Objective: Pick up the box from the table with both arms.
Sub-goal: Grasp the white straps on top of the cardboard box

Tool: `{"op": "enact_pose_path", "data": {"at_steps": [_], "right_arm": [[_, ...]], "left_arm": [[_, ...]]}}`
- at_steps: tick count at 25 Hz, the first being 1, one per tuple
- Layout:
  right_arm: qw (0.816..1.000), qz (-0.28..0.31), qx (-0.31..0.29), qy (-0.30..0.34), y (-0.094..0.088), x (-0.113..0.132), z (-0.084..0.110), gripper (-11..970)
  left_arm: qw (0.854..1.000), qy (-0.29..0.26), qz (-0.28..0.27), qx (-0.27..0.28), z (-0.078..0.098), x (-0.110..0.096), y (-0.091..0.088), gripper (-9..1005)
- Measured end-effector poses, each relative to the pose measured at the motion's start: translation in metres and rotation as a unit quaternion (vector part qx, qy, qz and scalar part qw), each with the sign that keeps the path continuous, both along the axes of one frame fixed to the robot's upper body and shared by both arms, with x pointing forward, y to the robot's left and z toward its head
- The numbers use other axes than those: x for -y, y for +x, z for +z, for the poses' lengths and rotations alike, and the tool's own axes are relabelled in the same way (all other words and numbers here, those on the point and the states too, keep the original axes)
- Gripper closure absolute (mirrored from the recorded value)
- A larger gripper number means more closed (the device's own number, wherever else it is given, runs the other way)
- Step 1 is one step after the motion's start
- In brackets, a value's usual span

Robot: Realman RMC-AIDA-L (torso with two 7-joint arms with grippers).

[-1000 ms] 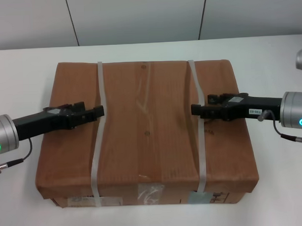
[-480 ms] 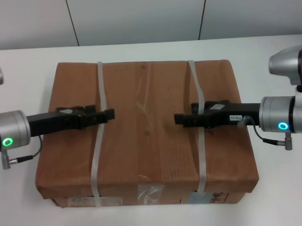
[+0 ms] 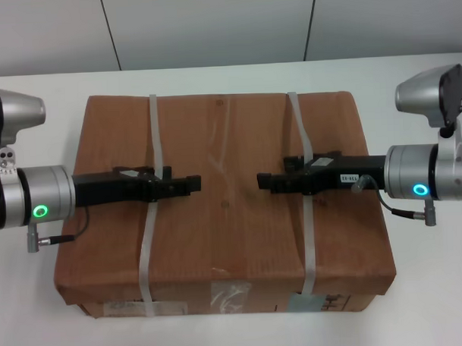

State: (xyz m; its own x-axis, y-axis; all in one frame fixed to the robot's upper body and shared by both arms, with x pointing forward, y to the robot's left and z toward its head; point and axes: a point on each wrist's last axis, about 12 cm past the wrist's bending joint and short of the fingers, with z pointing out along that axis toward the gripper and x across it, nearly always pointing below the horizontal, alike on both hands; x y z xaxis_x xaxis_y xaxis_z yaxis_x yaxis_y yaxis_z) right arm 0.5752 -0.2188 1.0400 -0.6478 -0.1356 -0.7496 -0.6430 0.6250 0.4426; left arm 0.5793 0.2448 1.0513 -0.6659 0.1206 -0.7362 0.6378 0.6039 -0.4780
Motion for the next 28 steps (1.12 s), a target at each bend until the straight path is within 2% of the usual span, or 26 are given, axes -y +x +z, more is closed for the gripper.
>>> {"op": "enact_pose_path", "data": {"at_steps": [11, 20, 27, 28], "right_arm": [[1.0, 0.001, 0.014, -0.012, 0.013, -0.012, 0.006, 166], [1.0, 0.012, 0.022, -0.01, 0.018, -0.02, 0.011, 174], [1.0, -0.002, 0.025, 0.004, 0.019, -0.019, 0.012, 181], [1.0, -0.003, 0.029, 0.005, 0.018, -0.019, 0.012, 182]], "left_arm": [[1.0, -0.001, -0.009, 0.007, 0.004, 0.007, 0.005, 180], [1.0, -0.005, -0.012, 0.01, 0.006, 0.013, 0.007, 208], [1.0, -0.006, -0.008, 0.008, 0.006, 0.013, 0.008, 230], [1.0, -0.006, -0.007, 0.008, 0.006, 0.013, 0.008, 267]]}}
